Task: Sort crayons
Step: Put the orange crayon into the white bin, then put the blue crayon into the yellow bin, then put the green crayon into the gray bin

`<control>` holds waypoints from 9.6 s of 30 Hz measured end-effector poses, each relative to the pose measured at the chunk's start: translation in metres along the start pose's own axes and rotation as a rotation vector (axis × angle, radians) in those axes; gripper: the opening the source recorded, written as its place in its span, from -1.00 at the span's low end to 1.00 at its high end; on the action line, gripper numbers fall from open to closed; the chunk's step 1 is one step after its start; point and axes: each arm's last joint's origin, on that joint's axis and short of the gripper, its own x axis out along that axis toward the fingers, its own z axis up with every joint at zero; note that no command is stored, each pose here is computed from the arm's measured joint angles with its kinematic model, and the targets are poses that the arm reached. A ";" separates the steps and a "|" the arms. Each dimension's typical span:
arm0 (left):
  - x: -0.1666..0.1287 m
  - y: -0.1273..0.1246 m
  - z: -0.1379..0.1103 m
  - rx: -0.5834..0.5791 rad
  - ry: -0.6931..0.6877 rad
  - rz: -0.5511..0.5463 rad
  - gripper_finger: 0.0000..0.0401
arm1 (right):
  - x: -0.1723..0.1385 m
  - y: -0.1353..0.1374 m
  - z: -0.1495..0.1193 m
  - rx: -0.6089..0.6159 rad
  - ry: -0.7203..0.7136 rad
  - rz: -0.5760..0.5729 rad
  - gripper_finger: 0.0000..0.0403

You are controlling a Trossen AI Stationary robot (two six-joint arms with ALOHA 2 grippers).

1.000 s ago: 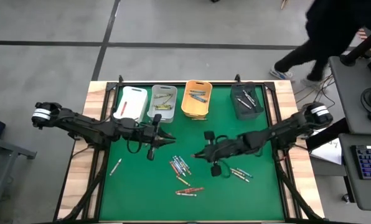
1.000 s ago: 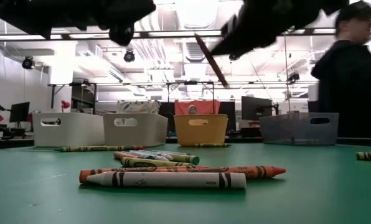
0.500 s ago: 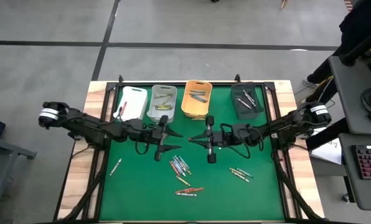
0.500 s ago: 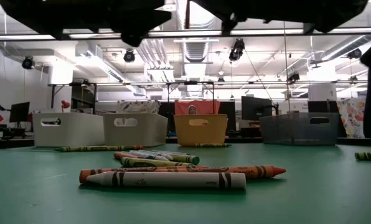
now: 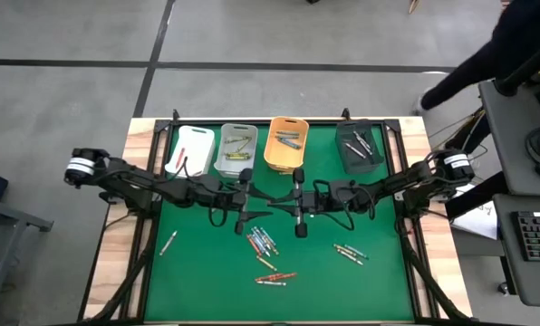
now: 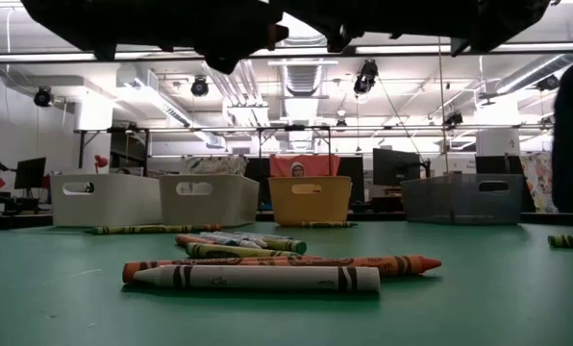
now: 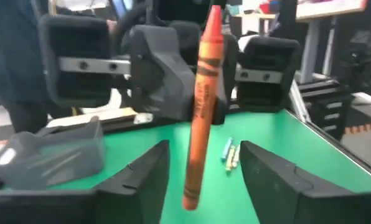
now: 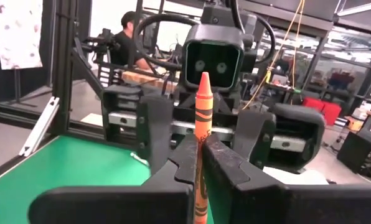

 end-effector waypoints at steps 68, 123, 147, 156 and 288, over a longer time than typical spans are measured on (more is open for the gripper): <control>-0.142 0.135 -0.052 -0.568 1.206 1.171 -0.77 | -0.009 -0.012 -0.005 0.189 0.191 -0.434 -0.25; -0.081 0.052 0.021 -0.208 0.570 0.699 -0.73 | -0.117 0.119 -0.005 0.613 1.845 -0.172 -0.48; -0.081 0.052 0.021 -0.207 0.572 0.698 -0.73 | -0.146 0.139 -0.043 0.514 1.744 -0.169 -0.48; -0.081 0.052 0.021 -0.207 0.572 0.698 -0.73 | -0.153 0.136 -0.052 0.495 1.739 -0.198 -0.48; -0.108 -0.044 -0.039 -0.411 0.818 0.462 -0.73 | 0.022 -0.090 0.040 0.207 0.956 0.055 -0.53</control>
